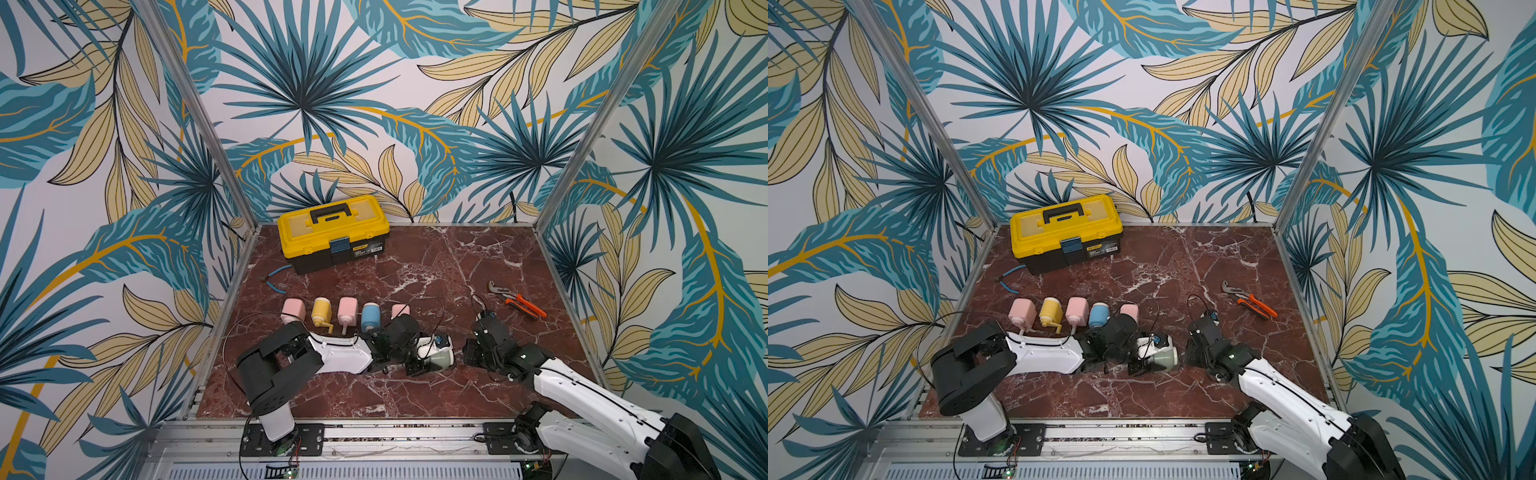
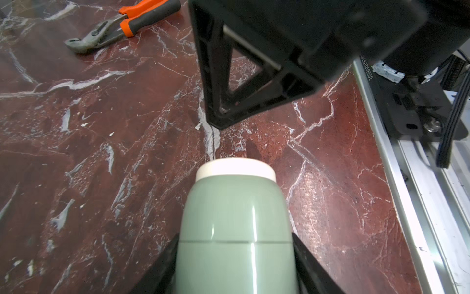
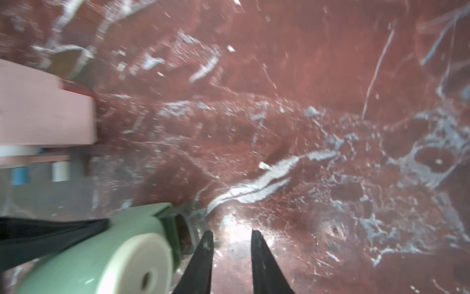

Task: Put the tray back into the pencil sharpener
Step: Close the container of the pencil sharpener.

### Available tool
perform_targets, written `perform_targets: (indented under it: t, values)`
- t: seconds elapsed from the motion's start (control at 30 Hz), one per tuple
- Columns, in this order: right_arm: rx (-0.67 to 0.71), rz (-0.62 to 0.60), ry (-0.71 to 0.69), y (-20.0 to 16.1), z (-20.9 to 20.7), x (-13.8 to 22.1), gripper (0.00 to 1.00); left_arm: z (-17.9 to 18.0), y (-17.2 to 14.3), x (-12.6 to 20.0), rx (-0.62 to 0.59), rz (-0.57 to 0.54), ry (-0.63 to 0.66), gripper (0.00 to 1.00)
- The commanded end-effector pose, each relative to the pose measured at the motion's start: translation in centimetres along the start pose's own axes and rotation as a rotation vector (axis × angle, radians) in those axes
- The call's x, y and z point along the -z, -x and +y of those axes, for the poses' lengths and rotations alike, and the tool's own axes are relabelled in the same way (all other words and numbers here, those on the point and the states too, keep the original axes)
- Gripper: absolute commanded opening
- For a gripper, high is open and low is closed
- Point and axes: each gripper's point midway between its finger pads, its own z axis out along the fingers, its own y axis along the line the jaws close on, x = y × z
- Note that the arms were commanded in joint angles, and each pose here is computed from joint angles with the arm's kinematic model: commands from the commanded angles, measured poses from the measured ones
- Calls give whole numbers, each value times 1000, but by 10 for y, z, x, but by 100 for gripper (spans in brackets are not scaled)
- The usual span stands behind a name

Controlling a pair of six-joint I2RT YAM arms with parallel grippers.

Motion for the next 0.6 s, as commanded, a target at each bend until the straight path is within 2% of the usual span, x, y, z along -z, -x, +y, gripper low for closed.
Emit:
perform_targets:
  t: [0.0,0.2,0.43,0.57]
  values:
    - [-44,89,-4,-18,1,-18,28,-4,-7,-7,14,27,-19,48]
    - [-29,221,132,-36,33,-34,28,-1,-6,-7,19,26,-7,47]
    - [-37,248,200,-41,43,-34,28,1,-5,-8,25,27,4,47]
    - [-87,219,215,-37,40,-29,28,4,-4,-8,36,29,24,45]
